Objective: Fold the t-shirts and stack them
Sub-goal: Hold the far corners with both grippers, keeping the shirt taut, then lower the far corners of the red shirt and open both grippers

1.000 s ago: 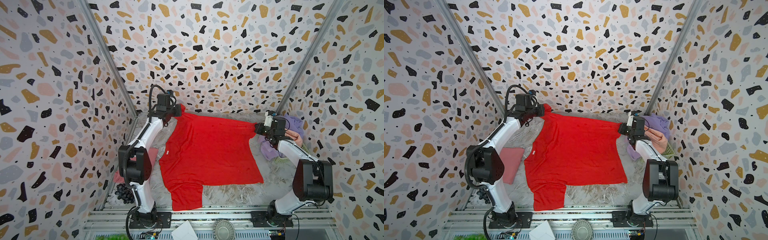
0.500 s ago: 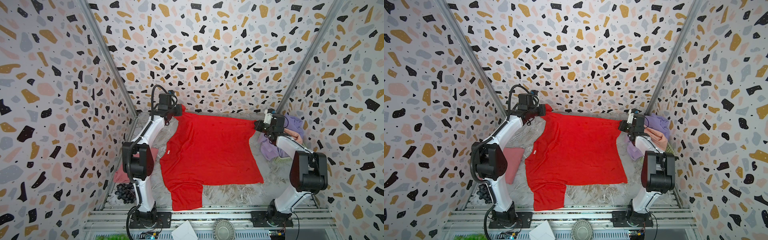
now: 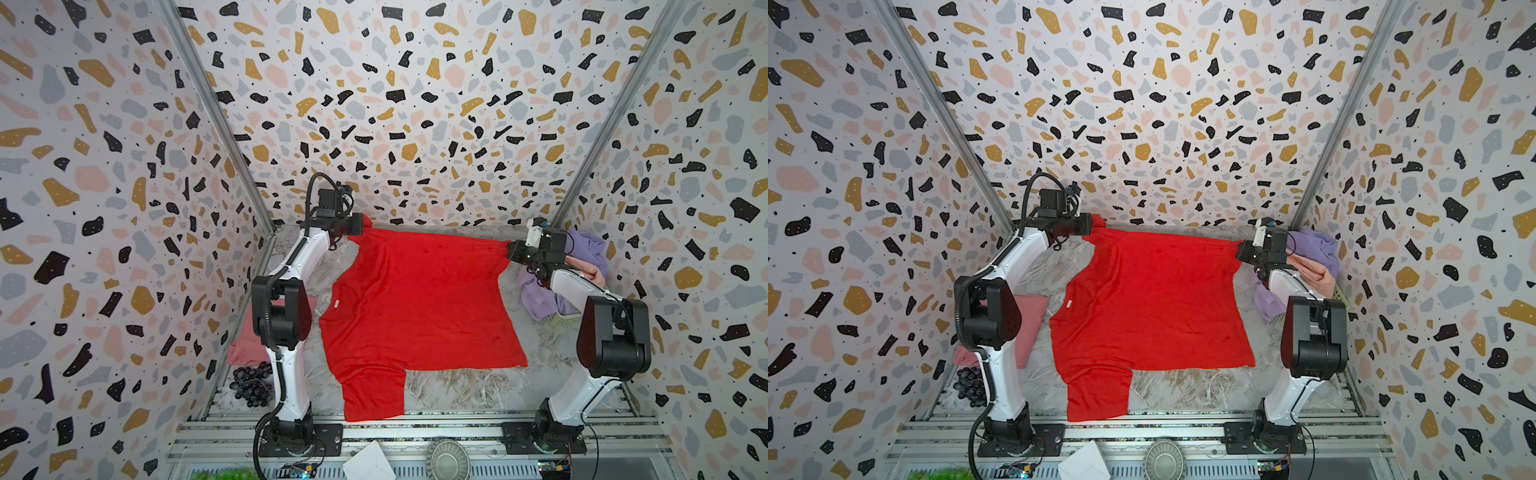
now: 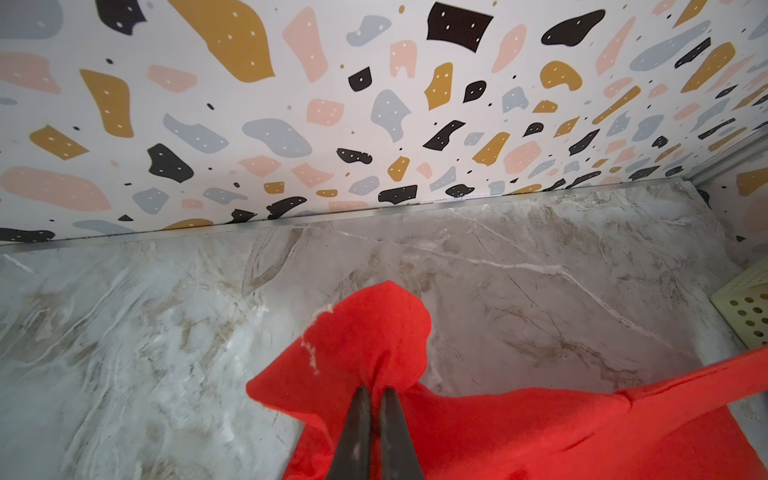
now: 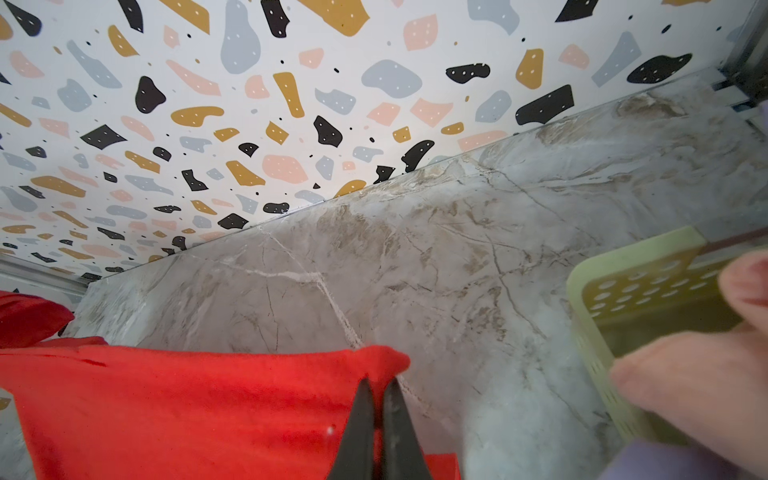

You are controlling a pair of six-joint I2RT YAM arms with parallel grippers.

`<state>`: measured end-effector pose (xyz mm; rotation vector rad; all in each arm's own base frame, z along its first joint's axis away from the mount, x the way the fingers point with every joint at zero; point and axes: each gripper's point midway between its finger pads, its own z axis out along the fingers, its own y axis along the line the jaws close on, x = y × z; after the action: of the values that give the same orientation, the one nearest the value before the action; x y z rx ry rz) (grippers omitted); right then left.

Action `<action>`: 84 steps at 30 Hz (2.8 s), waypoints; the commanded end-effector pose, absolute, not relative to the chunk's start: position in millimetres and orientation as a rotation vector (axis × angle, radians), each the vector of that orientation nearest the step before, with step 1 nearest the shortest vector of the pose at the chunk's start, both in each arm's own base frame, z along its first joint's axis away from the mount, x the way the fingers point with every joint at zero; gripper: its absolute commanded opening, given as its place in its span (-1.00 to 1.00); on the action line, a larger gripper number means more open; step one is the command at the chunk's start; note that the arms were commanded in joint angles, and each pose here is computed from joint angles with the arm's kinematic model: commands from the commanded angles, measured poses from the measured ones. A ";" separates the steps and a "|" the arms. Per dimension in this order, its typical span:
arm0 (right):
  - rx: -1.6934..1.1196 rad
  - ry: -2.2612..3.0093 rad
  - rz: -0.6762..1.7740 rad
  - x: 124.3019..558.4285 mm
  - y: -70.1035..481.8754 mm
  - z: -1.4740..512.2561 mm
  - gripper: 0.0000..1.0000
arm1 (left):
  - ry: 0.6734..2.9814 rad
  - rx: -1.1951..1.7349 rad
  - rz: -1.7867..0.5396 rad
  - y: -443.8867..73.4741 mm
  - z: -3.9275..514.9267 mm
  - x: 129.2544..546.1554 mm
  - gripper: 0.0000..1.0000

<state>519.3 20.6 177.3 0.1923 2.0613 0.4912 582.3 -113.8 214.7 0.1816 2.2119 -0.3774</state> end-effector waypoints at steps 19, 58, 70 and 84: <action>0.219 2.064 0.454 527.5 8.0 172.5 -1.00 | 2.170 0.148 -0.705 -109.5 188.4 598.4 -0.84; 0.126 1.976 0.533 558.8 24.5 186.4 -1.00 | 2.035 0.110 -0.385 -70.9 304.6 566.2 -1.00; 0.067 2.030 0.534 516.9 32.8 173.7 -1.00 | 2.105 -0.038 -0.306 -72.4 271.2 496.3 -1.00; 0.240 1.933 0.359 437.3 5.3 201.9 0.40 | 2.104 -0.118 -0.145 -92.8 250.6 375.4 -0.04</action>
<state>432.5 18.8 145.9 0.2142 2.0902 0.4239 376.3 -109.5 211.3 -0.0230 2.2469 -0.1789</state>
